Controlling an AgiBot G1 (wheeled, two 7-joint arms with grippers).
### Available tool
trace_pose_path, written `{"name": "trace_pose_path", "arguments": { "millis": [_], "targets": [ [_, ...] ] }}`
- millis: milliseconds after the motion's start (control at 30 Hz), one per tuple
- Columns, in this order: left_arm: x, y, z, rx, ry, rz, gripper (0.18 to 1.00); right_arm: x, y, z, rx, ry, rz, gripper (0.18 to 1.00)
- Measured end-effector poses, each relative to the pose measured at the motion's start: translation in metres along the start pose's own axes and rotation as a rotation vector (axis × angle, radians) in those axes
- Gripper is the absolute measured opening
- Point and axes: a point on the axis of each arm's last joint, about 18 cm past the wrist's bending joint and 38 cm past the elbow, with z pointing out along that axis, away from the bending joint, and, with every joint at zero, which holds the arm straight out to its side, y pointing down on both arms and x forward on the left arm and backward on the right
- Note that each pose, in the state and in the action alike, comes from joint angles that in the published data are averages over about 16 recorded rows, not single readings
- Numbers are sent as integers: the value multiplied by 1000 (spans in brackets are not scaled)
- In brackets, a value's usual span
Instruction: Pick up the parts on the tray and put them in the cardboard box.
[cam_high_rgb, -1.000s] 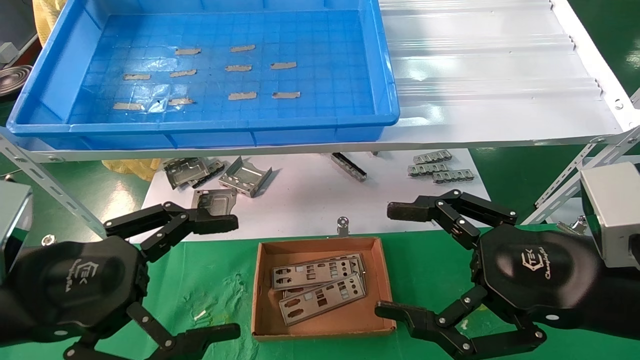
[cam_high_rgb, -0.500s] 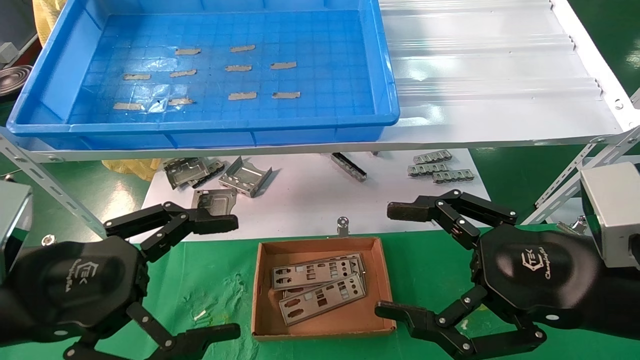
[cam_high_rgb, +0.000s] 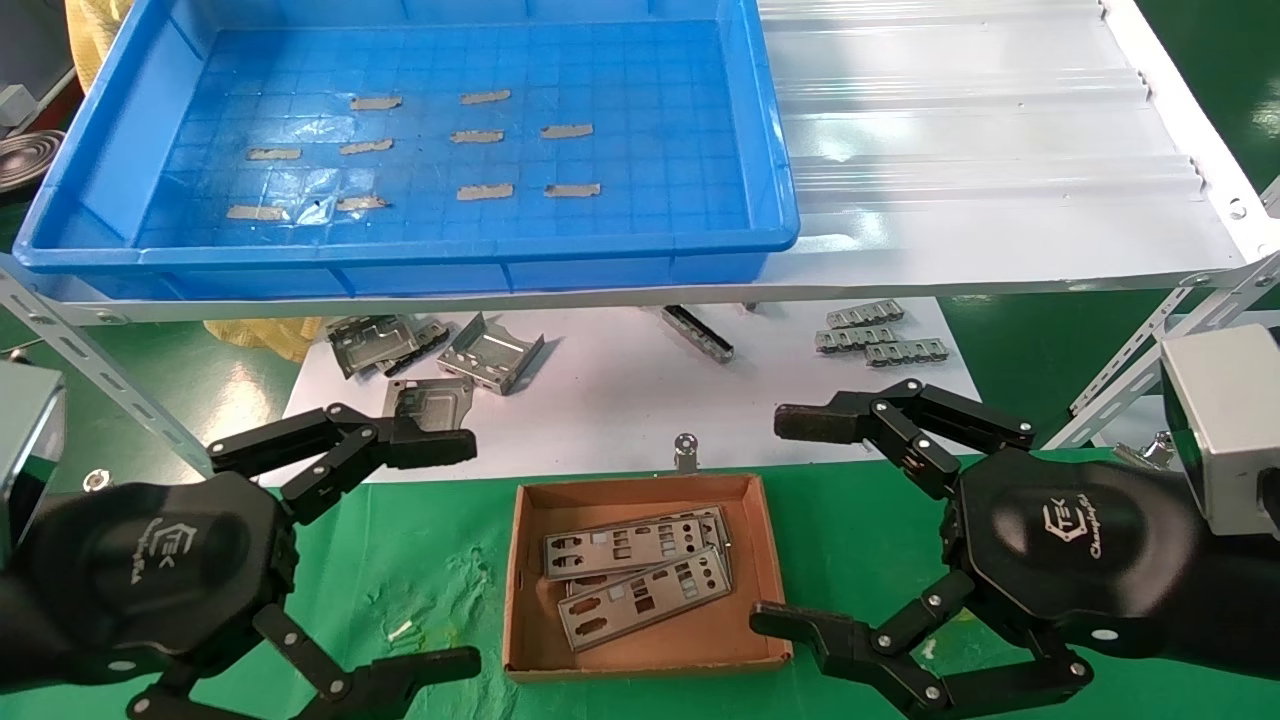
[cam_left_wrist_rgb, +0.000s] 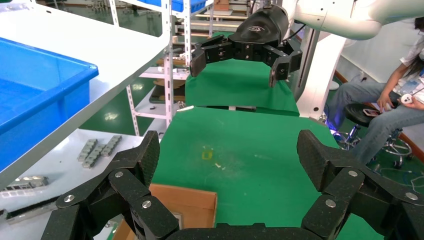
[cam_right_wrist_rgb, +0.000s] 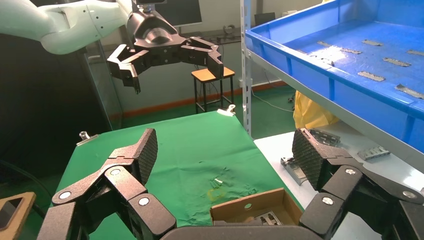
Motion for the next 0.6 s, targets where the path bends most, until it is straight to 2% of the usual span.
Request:
{"name": "trace_pose_path", "arguments": {
  "millis": [600],
  "targets": [
    [0,0,0,0,0,0,1001,0,0,0,0,0,0,1001]
  ]
}}
